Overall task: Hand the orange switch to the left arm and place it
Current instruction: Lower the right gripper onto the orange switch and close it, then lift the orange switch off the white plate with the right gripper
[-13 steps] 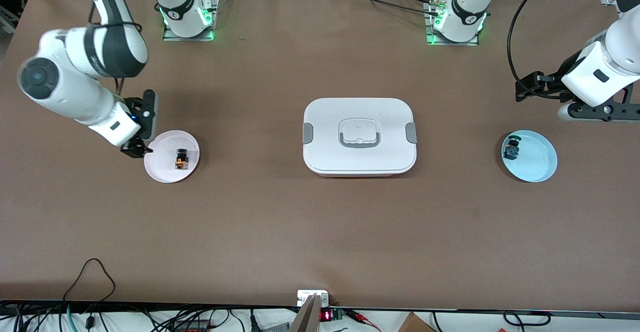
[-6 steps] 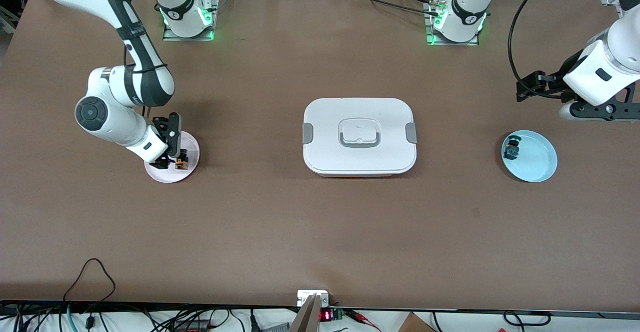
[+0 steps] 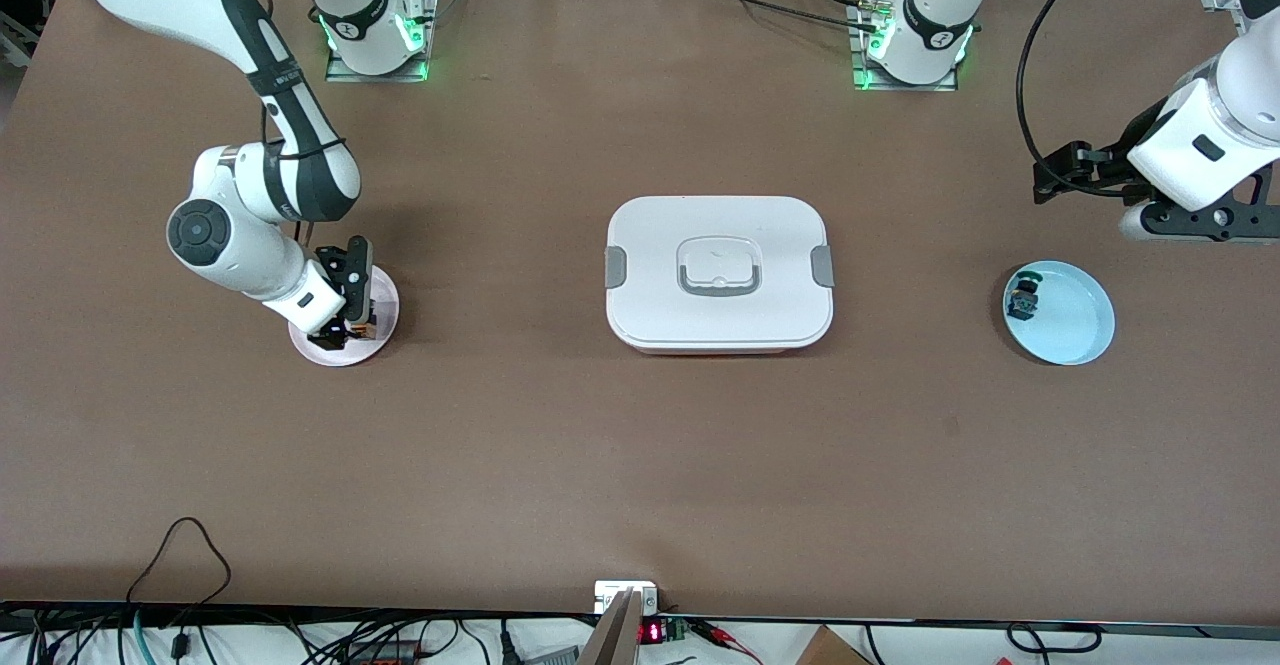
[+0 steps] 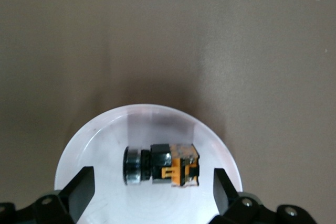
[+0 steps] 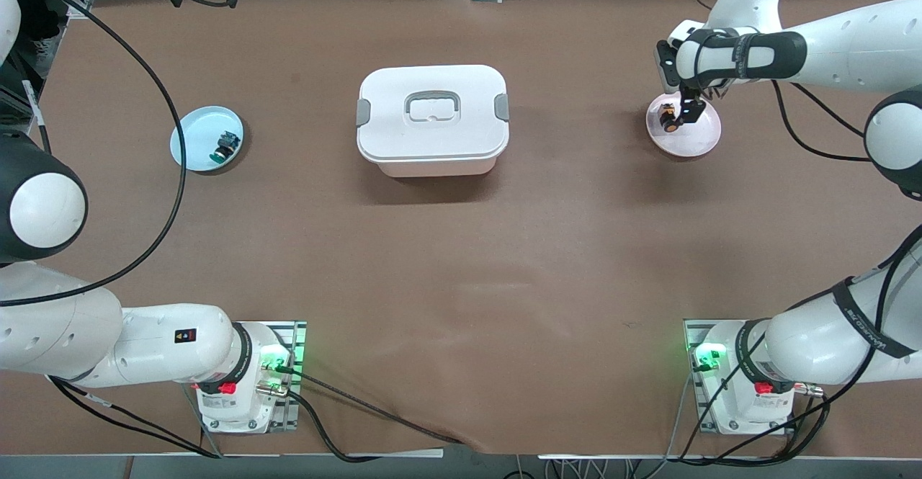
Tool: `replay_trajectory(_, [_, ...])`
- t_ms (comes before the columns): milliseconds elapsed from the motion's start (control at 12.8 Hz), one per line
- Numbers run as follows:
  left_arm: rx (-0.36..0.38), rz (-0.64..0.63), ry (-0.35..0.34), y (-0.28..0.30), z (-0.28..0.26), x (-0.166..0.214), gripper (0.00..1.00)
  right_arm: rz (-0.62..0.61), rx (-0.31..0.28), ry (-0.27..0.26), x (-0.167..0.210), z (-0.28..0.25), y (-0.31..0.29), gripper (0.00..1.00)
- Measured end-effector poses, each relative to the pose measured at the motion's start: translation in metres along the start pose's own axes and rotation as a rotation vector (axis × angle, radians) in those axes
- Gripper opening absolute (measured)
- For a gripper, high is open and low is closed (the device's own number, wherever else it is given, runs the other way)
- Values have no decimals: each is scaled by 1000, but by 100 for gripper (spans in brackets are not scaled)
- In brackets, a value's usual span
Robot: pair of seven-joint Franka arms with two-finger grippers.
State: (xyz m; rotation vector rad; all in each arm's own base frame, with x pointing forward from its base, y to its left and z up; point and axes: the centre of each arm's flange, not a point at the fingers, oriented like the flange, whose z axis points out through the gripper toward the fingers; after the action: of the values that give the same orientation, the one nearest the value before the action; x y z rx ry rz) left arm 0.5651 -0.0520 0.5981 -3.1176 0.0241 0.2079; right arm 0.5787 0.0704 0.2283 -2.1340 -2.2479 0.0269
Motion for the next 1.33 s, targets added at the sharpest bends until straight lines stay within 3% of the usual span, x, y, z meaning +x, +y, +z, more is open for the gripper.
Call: replay_trajectory(1327, [0, -1, 0, 0, 0, 0, 100, -41, -12, 0, -7, 31, 3, 100])
